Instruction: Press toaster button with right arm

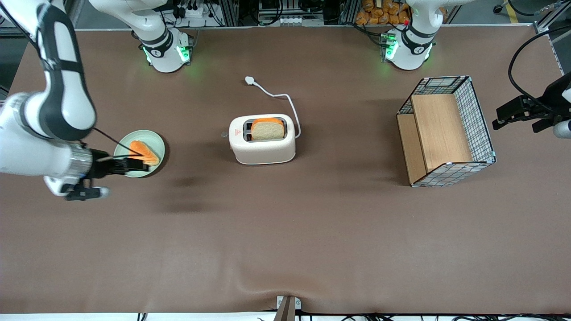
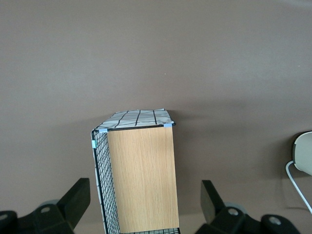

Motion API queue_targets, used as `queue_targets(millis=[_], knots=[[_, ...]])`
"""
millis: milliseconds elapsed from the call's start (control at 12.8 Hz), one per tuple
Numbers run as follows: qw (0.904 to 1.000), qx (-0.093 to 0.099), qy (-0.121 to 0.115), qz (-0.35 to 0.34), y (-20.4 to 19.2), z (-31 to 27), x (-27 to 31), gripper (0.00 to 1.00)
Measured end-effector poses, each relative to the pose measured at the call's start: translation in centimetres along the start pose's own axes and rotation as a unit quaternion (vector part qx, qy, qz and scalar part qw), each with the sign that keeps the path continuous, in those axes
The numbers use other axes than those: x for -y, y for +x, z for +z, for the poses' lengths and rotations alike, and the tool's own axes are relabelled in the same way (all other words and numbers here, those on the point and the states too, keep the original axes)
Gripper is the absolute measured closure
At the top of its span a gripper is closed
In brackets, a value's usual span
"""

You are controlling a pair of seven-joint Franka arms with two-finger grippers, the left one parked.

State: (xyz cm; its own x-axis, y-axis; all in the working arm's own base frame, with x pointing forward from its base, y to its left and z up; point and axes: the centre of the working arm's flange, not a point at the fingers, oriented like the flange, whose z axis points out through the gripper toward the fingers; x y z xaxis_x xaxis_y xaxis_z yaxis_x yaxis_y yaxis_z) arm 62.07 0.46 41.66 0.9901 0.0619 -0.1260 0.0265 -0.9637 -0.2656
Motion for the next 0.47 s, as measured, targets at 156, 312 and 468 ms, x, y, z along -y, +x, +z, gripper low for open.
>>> queue_targets(millis=[156,312,468], knots=[[0.9992,-0.018,-0.034,-0.007,-2.1,-5.0,-0.7,0.00],[0.9975,-0.032,-0.063,-0.009,-4.8,-9.7,-1.6,0.00],[0.9963,-0.041,-0.076,-0.004,-7.4,-13.2,-2.3,0.00]])
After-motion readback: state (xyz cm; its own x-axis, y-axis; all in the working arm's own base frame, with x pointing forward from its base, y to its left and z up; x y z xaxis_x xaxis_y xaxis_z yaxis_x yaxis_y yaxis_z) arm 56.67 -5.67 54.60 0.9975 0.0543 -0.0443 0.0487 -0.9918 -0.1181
